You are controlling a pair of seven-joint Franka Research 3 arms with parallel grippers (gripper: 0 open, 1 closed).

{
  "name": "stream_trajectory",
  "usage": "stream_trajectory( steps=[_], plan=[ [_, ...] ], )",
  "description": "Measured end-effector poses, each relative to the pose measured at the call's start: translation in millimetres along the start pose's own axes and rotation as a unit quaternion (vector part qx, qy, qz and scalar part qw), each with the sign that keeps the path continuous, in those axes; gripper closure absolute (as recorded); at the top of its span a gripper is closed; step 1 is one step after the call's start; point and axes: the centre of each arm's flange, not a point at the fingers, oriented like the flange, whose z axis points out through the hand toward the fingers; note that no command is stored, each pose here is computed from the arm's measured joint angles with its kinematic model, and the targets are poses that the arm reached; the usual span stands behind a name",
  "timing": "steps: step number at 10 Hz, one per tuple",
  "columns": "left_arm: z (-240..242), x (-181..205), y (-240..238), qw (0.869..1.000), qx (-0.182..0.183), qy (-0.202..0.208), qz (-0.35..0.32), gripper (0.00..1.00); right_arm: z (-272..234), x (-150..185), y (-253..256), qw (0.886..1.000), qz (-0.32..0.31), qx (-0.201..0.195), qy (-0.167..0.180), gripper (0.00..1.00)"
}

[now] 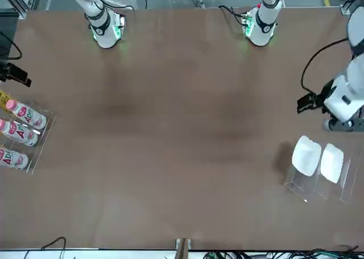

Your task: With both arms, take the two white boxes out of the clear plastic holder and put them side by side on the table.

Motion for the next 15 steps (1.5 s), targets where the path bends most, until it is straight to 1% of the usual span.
stream_trajectory(
  steps=[2, 4, 5, 6, 7, 9, 10, 12, 14, 15],
  plan=[
    [38, 4, -9, 0.999, 0.025, -0.003, 0.047, 0.01, 2, 1, -11, 1.000, 0.006, -0.001, 0.001, 0.00],
    [73, 10, -14, 0.997, 0.037, -0.003, 0.071, 0.02, 8, 2, -26, 1.000, 0.017, -0.002, 0.003, 0.00],
    [98, 12, -12, 0.995, 0.043, 0.000, 0.096, 0.04, 11, 2, -33, 1.000, 0.022, -0.002, 0.003, 0.00],
    [123, 13, -10, 0.991, 0.056, 0.006, 0.122, 0.05, 14, 2, -40, 1.000, 0.024, -0.003, 0.002, 0.00],
    [149, 10, -9, 0.988, 0.065, 0.008, 0.142, 0.07, 16, 1, -45, 1.000, 0.028, -0.002, 0.000, 0.00],
    [183, 7, -9, 0.983, 0.067, -0.004, 0.172, 0.17, 17, 1, -59, 0.999, 0.051, 0.006, 0.005, 0.00],
    [198, 9, -10, 0.980, 0.077, -0.012, 0.185, 0.22, 18, 2, -70, 0.997, 0.070, 0.016, 0.011, 0.00],
    [229, 17, -17, 0.975, 0.095, -0.017, 0.200, 0.22, 26, 2, -90, 0.994, 0.101, 0.040, 0.007, 0.00],
    [250, 20, -40, 0.969, 0.125, -0.027, 0.212, 0.25, 30, 0, -100, 0.990, 0.122, 0.068, -0.006, 0.00],
    [256, 21, -51, 0.968, 0.131, -0.027, 0.213, 0.27, 33, 2, -103, 0.986, 0.140, 0.085, -0.008, 0.00]
  ],
)
